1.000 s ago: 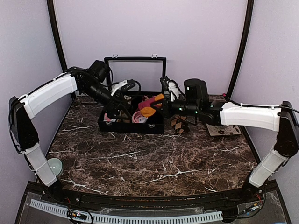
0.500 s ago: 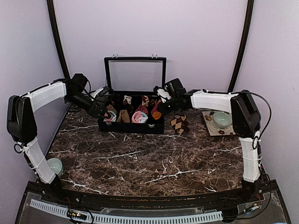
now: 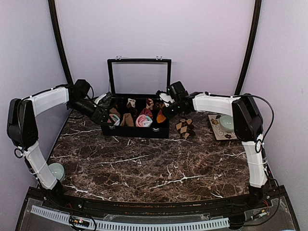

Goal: Roll the socks
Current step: Place the sock in the storage box.

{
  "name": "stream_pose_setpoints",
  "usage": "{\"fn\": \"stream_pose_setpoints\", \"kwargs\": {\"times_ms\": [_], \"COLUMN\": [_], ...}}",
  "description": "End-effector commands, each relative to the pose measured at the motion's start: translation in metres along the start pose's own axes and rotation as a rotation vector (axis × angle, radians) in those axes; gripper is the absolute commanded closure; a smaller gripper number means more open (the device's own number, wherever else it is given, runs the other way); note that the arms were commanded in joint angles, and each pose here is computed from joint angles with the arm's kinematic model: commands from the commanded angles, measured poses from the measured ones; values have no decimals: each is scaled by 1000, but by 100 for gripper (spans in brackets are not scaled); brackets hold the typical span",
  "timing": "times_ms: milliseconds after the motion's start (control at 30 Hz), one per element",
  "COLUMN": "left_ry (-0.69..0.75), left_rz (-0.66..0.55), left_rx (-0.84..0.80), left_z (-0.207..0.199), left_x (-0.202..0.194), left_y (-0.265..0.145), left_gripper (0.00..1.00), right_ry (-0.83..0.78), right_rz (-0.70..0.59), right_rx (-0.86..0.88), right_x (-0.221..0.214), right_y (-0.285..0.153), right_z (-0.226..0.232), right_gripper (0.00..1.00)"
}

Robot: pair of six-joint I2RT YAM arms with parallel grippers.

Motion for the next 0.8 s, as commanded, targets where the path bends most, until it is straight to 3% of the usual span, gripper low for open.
{"fn": "stream_pose_setpoints", "kwargs": {"times_ms": [0,433,767], "left_ry": [11,-5,-10], "left_rz": [-30,-31,-31], "left_rx": [-18,-17,-8], "left_z": [-8,-7,-6], "left_x": [3,0,1], "left_y": [-7,-6,-6], "left_gripper": [1,1,1], "right_ry": [-73,-214,-281], "right_rz": [-87,-113,-59], "right_rx": [-101,-136,-39], "right_x": [37,50,32], "right_y": [-23,-32,-4], "right_z": [-25,-30,4], "right_gripper": [100,100,100]}}
Point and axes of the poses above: each gripper's point midway between its finger pads, its own y axis out along the fingers, its own z axis along the line the jaws close on, x = y × z, the point moved 2 cm from there along -y, back along the fingers, and after that the axes turned 14 degrees about -y, right-handed, at the moved point
